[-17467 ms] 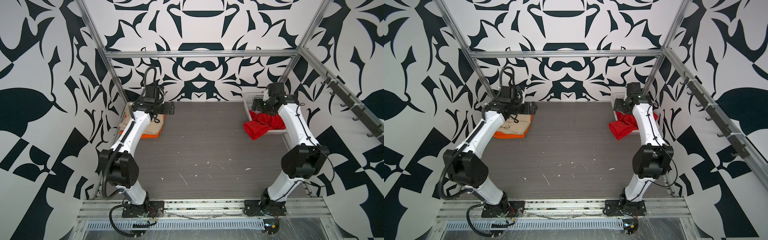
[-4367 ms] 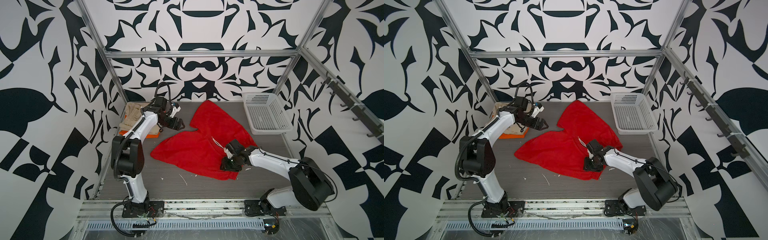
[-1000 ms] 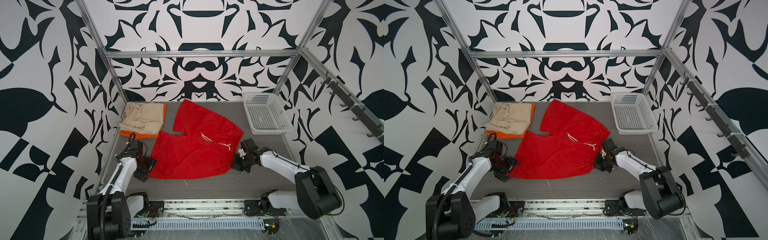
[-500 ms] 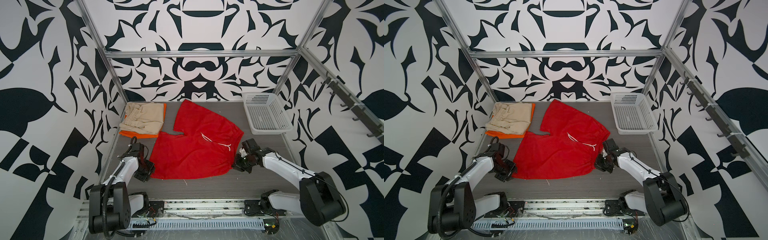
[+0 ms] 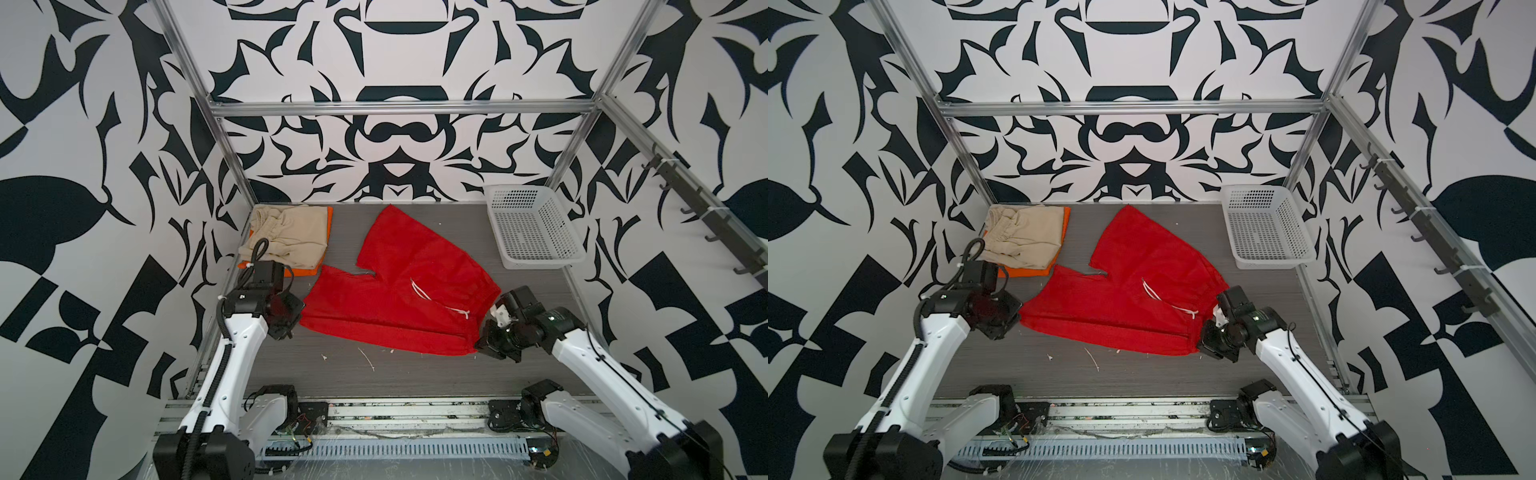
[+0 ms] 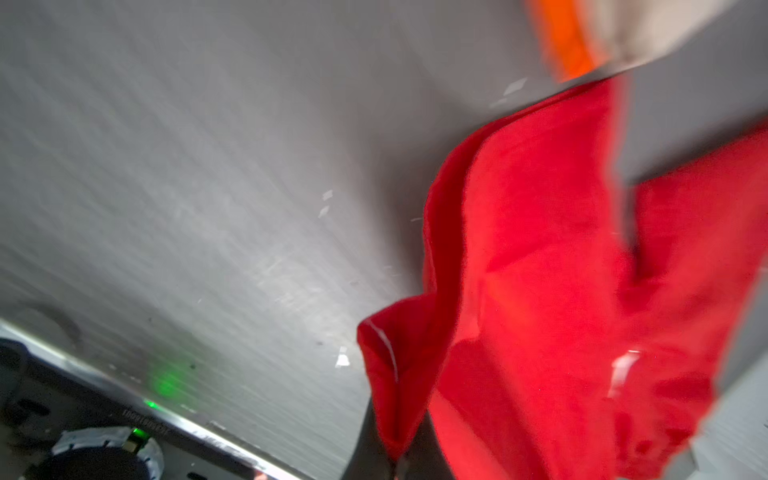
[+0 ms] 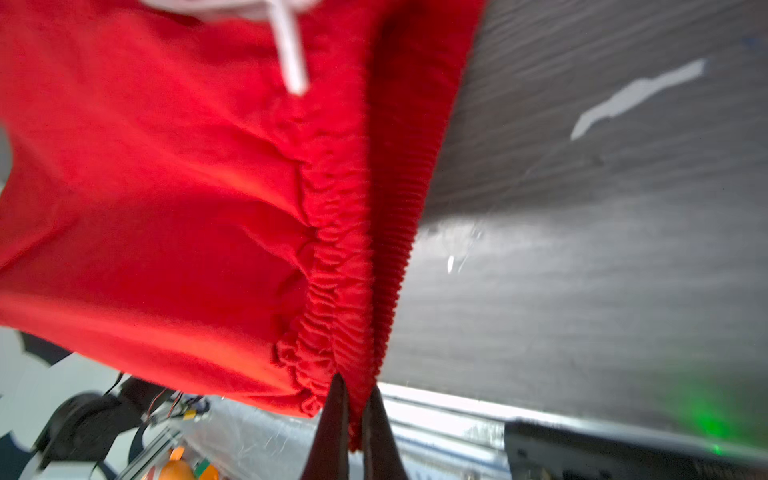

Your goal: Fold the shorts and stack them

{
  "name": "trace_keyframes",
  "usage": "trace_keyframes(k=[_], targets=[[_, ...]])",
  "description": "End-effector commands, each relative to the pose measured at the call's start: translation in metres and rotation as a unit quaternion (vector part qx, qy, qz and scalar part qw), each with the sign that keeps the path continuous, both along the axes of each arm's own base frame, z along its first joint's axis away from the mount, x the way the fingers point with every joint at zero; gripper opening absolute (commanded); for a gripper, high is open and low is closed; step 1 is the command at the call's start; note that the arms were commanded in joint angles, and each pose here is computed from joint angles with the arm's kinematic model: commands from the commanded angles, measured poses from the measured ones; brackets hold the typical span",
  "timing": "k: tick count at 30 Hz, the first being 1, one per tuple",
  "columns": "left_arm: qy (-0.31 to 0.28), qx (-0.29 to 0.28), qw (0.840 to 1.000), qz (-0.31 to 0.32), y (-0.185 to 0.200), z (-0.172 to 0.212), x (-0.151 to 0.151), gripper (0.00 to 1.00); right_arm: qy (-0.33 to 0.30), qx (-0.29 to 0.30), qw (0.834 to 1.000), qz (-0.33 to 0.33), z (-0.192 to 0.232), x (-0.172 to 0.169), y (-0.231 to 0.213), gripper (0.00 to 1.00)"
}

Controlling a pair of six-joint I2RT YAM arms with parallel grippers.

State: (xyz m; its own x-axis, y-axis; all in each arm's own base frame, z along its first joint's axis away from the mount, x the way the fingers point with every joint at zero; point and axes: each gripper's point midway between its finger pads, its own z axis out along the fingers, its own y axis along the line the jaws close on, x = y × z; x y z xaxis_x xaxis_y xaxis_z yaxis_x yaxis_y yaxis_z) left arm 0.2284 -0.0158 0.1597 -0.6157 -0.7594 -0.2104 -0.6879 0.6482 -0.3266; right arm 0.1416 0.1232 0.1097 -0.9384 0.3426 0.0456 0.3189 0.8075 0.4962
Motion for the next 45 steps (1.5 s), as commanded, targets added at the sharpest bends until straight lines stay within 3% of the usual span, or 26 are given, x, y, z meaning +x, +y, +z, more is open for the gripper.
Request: trace_keyframes(k=[1,6,13,19,27,31,32,34,35,37,40,43,45], targets=[[0.009,0.088,0.995,-0.047,0.014,0.036,0.014,0.00,0.022,-0.008,1.000,0.005,0.028,-0.019,-0.006,0.00],[-0.070,0.168,0.973,-0.141,-0.005,0.109,0.108,0.00,-0.004,-0.016,0.999,0.028,0.057,-0.001,-0.008,0.00],[-0.153,0.205,0.938,-0.233,-0.067,0.150,0.229,0.00,0.053,0.013,0.998,0.018,0.048,0.018,-0.018,0.00],[-0.209,0.202,0.912,-0.289,-0.132,0.146,0.305,0.00,0.097,0.049,0.994,-0.018,0.032,0.026,-0.035,0.00],[-0.287,0.146,0.883,-0.341,-0.222,0.093,0.363,0.00,0.156,0.051,0.984,-0.069,-0.006,0.035,-0.067,0.00],[-0.295,0.131,0.873,-0.365,-0.259,0.050,0.384,0.06,0.163,0.016,0.980,-0.115,-0.034,0.046,-0.089,0.00],[-0.297,0.119,0.873,-0.369,-0.267,0.039,0.387,0.13,0.162,0.004,0.979,-0.126,-0.041,0.049,-0.095,0.00],[-0.296,0.111,0.874,-0.370,-0.274,0.023,0.392,0.38,0.155,-0.014,0.977,-0.145,-0.049,0.055,-0.107,0.00],[-0.295,0.112,0.872,-0.374,-0.276,0.022,0.390,0.53,0.143,-0.011,0.978,-0.152,-0.047,0.061,-0.110,0.07],[-0.291,0.126,0.870,-0.377,-0.273,0.028,0.385,0.67,0.108,-0.006,0.979,-0.173,-0.036,0.076,-0.114,0.34],[-0.296,0.157,0.855,-0.396,-0.266,0.060,0.363,0.81,0.048,-0.010,0.978,-0.205,-0.011,0.097,-0.126,0.47],[-0.312,0.181,0.804,-0.473,-0.287,0.085,0.316,0.84,0.018,-0.045,0.971,-0.233,0.003,0.102,-0.147,0.57],[-0.328,0.150,0.743,-0.564,-0.326,0.086,0.263,0.84,-0.007,-0.050,0.969,-0.243,0.009,0.106,-0.150,0.58]])
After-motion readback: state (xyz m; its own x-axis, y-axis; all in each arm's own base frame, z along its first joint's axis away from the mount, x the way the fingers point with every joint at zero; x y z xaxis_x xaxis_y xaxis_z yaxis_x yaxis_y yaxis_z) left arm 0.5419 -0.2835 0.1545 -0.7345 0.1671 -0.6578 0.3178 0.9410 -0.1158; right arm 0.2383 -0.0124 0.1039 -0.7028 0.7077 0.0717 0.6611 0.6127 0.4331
